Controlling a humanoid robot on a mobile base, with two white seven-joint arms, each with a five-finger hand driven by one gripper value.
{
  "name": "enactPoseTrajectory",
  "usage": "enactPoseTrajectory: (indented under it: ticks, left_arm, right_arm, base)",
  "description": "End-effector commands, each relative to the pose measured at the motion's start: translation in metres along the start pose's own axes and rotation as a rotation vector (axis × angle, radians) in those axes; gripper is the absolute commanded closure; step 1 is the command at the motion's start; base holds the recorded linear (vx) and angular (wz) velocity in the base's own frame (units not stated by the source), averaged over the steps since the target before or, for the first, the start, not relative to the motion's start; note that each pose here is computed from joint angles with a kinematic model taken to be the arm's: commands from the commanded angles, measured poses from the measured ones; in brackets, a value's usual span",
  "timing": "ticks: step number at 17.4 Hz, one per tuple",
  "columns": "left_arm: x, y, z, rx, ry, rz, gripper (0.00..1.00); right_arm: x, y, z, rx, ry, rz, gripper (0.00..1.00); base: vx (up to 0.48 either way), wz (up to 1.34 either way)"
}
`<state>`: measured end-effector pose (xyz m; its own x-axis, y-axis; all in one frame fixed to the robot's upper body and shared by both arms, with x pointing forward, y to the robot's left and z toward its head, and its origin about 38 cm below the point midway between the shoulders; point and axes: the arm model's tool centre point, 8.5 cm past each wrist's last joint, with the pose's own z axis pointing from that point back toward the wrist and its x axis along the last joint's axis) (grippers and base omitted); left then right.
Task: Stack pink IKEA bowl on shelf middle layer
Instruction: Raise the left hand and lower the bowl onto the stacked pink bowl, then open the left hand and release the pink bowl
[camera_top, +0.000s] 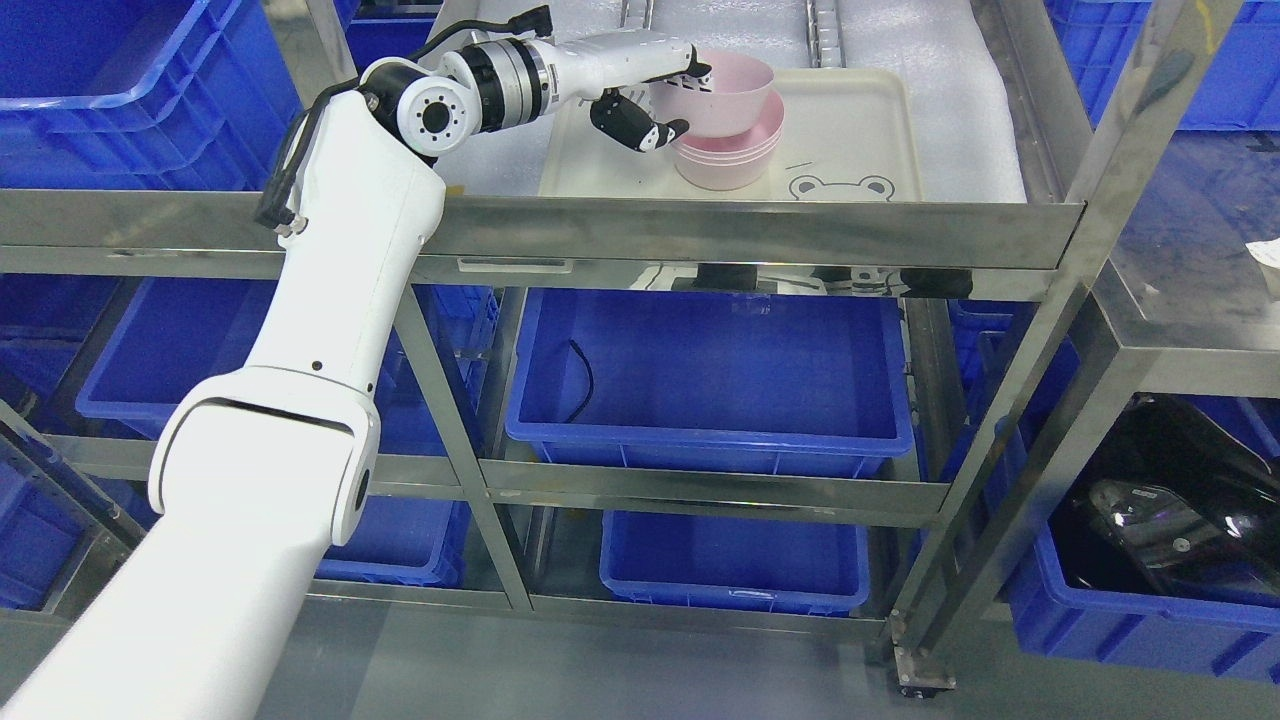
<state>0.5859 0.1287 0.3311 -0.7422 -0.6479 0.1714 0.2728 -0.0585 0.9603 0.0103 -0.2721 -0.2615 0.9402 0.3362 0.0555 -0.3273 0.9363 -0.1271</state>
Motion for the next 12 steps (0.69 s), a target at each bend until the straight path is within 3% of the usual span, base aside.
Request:
enactPoseTrajectory:
  ticks: [1, 4, 6, 8, 12]
  left_arm:
    - [0.012, -0.006, -0.021, -0.079, -0.004, -0.032, 0.95]
    - [0.012, -0.005, -0.020, -0.077, -0.005, -0.036, 0.87]
    - [0.011, -0.005, -0.019, -0.077, -0.003, -0.038, 0.74]
    - [0.009, 0.000, -0.016, -0.073, 0.003, -0.045, 0.42]
    - [-0.002, 0.029, 0.005, -0.033, 0.041, -0.089, 0.29]
  right_arm:
    - [-0.007, -0.008, 0.000, -0.014, 0.003, 0.001, 0.00]
    - [-0.007, -0.008, 0.000, -0.014, 0.003, 0.001, 0.00]
    - [-0.007, -0.008, 0.000, -0.014, 0.003, 0.001, 0.00]
    - [-0.007, -0.008, 0.000, -0.014, 0.003, 0.001, 0.00]
    - [-0.007, -0.008, 0.000, -0.014, 0.003, 0.001, 0.00]
  base:
    - [0.000, 0.00]
    - [0.000, 0.00]
    - [0.000, 0.00]
    - [0.000, 0.00]
    - [0.000, 0.00]
